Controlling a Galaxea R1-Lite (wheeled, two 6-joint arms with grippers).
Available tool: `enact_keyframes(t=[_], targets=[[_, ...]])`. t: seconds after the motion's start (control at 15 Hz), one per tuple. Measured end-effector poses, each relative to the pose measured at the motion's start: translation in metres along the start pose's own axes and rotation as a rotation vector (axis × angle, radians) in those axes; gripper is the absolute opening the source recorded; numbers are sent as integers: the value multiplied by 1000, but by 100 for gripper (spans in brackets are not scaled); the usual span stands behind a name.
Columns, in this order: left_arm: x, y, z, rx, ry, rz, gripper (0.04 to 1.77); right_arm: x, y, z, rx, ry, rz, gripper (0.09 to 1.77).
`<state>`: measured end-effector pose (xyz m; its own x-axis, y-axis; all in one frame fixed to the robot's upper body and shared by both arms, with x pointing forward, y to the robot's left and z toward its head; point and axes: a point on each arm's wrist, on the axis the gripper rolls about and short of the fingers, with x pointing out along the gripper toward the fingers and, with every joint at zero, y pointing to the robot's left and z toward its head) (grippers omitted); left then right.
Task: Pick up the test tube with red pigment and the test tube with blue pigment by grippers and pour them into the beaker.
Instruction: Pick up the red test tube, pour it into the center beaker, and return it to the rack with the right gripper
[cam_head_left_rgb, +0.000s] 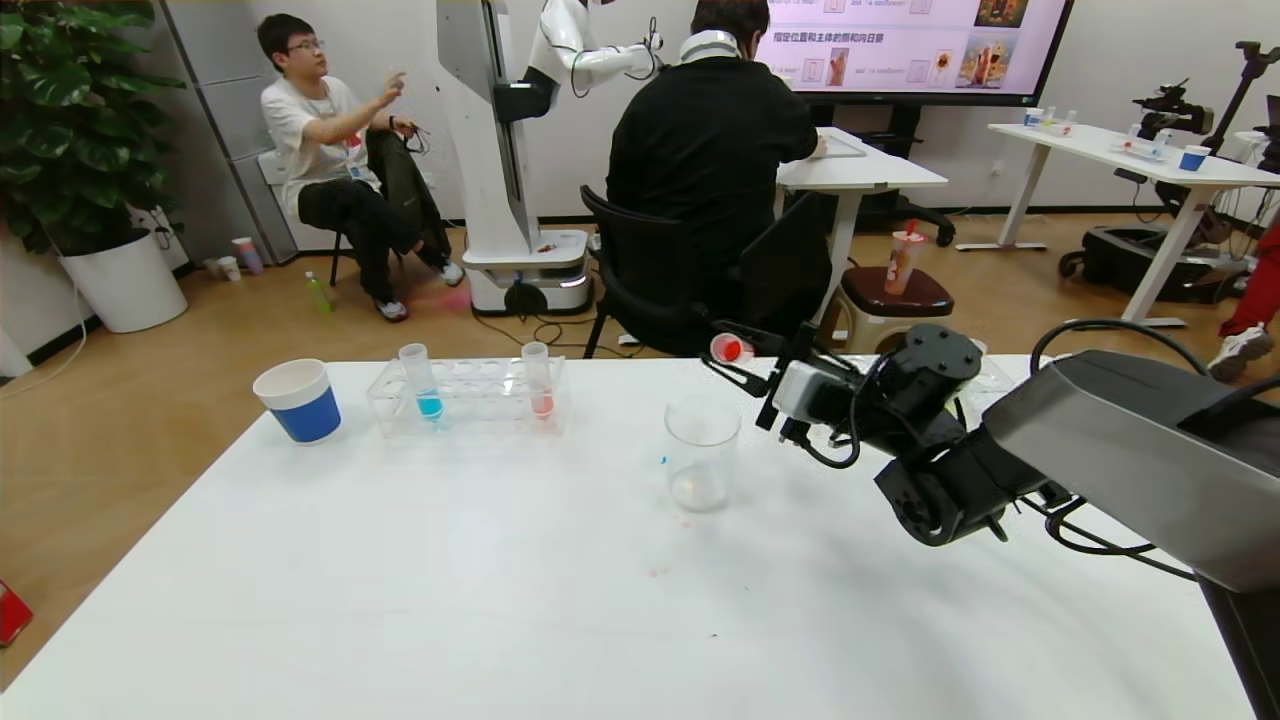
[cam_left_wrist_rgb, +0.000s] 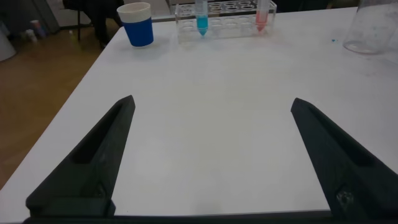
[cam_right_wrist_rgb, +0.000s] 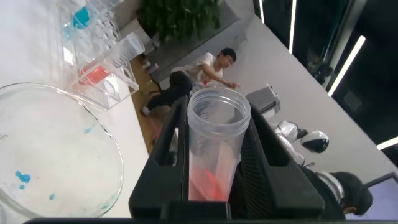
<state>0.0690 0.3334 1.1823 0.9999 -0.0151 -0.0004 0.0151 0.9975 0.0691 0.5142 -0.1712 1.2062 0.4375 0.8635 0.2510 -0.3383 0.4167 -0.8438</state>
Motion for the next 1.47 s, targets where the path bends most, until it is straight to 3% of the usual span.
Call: enact_keyframes(t=[0.6, 1.47], targets=[[0, 0, 0, 1, 0, 0, 175, 7, -2, -8, -223, -104, 47, 49], [0, 0, 0, 1, 0, 0, 175, 9, -2, -14, -475, -155, 79, 49]])
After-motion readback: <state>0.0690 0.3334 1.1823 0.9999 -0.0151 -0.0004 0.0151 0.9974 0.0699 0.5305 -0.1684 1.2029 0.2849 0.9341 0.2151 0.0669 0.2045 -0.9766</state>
